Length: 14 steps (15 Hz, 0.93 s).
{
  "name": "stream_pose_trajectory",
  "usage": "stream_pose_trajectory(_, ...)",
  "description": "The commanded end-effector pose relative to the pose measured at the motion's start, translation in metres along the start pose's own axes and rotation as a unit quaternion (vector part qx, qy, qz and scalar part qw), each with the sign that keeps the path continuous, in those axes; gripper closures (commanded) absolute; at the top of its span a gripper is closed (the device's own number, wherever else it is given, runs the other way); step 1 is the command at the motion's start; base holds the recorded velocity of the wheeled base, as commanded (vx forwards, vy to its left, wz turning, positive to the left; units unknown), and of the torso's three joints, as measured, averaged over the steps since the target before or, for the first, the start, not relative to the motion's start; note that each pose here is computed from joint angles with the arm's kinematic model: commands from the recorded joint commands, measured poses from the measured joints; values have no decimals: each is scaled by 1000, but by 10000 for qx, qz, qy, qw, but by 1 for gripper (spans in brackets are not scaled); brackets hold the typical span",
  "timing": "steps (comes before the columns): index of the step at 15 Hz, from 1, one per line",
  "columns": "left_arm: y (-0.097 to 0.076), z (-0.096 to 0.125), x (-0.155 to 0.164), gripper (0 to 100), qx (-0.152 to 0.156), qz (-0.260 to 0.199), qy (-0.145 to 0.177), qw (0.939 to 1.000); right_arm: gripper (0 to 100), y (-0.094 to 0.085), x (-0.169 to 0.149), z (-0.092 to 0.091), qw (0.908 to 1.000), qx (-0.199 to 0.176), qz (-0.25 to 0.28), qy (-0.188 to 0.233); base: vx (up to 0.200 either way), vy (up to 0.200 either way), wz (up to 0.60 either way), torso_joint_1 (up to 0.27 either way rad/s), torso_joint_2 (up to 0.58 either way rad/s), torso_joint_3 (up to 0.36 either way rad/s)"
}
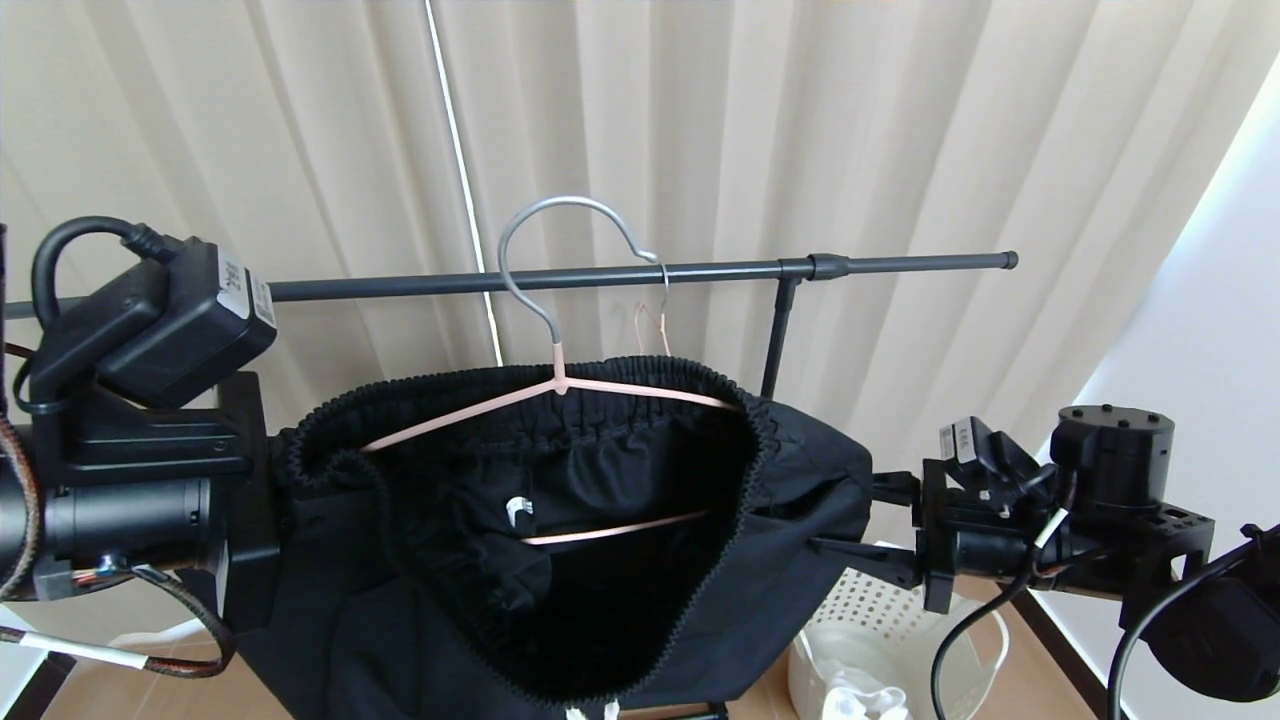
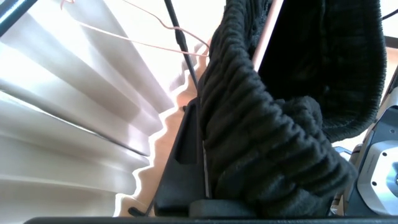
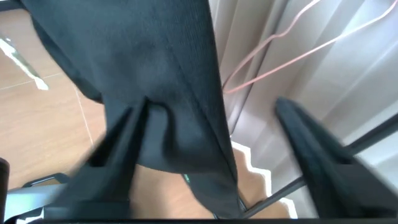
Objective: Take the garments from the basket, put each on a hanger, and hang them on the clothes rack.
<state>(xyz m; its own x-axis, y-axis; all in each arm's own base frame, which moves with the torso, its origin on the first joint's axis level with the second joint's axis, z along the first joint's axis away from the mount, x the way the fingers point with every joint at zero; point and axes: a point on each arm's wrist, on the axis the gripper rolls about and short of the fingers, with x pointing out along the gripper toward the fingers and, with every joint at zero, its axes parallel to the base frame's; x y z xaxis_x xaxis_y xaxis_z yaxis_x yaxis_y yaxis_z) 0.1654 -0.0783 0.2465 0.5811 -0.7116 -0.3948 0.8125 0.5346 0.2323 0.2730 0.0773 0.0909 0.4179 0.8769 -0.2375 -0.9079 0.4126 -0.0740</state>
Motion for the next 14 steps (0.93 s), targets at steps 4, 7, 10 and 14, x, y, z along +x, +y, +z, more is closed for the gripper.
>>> stream_pose_trajectory(4, -4, -1, -7, 100, -43, 47, -61, 10000, 100, -4, -1, 4, 9999, -57, -81, -56, 0, 0, 0, 0, 0, 0)
stream_pose_trajectory(7, -3, -6, -16, 100, -107, 226, -51, 9997, 100, -12, -7, 5, 9996, 12, -255, -90, 0, 0, 0, 0, 0, 0)
stream_pose_trajectory(10, -3, -11, -24, 100, -171, 389, -40, 9991, 100, -18, -11, 6, 9991, 119, -377, -117, 0, 0, 0, 0, 0, 0)
stream_pose_trajectory(14, -3, -12, -25, 100, -183, 417, -33, 9990, 100, -20, -11, 5, 9991, 128, -390, -111, 0, 0, 0, 0, 0, 0)
